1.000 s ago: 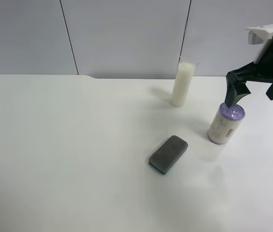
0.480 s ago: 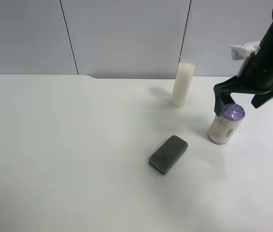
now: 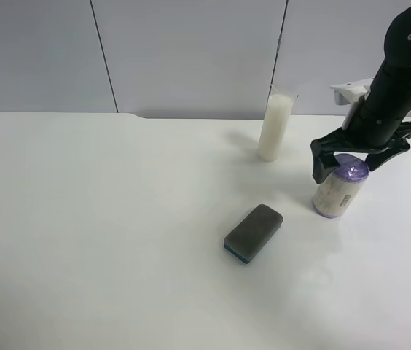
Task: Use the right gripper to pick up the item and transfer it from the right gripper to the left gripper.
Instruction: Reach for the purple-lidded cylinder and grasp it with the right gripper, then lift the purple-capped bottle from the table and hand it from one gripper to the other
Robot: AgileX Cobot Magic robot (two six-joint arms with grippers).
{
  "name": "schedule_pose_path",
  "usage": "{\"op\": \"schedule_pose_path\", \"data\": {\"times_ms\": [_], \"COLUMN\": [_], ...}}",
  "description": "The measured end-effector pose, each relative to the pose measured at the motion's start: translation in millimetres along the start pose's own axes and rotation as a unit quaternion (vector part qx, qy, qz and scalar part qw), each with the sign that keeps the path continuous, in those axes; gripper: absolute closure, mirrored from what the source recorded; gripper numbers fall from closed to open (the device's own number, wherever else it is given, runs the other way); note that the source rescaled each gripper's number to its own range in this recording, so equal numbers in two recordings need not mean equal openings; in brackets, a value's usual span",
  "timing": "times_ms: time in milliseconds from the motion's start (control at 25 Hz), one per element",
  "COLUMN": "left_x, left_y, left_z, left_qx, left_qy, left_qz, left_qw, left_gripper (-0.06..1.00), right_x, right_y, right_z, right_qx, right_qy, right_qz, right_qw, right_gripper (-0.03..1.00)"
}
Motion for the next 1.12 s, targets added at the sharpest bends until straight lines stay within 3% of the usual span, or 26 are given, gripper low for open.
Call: {"op": "schedule_pose_path", "data": {"times_ms": [520,600,640,720,800,840,1120], "left_x": [0.0,0.0,0.0,0.0,0.0,0.0,0.0], "left_y": [0.0,0.0,0.0,0.0,0.0,0.0,0.0], "left_z": [0.0,0.0,0.0,0.0,0.0,0.0,0.0], "left_qx": [0.000,0.000,0.000,0.000,0.000,0.000,0.000], "left_qy": [0.000,0.000,0.000,0.000,0.000,0.000,0.000], "left_qz": [0.000,0.000,0.000,0.000,0.000,0.000,0.000], "left_qw": [1.000,1.000,1.000,1.000,1.000,1.000,1.000], "left_gripper": [-0.06,-0.06,-0.06,-0.06,-0.06,-0.06,-0.06], "right_x": [-0.6,-1.9,-2.7,-3.0,-3.4,-3.4,-3.6], "right_y": [24.1,24.0,24.0,24.0,24.0,24.0,23.8], "right_z": [6.0,6.3,6.5,6.6,6.7,6.7,6.2], "right_qx": [0.033,0.034,0.035,0.035,0.035,0.035,0.035], "right_qy": [-0.007,-0.010,-0.012,-0.013,-0.014,-0.014,-0.014], "right_qz": [-0.003,0.001,0.003,0.004,0.005,0.005,0.005], "right_qw": [0.999,0.999,0.999,0.999,0.999,0.999,0.999], "right_gripper": [-0.01,0.10,0.21,0.47,0.88,0.97,0.97]}}
Point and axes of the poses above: a point on each arm's last joint axis where the gripper is mounted, y pointing out along that axis toward the gripper, x along the wrist's bending axis when the last joint is at zero, z = x × y, the point moved 9 cm from there along y, pointing out along that axis toward the gripper, and after that the axes turned 11 degrees about -y, right-handed, at the moved point
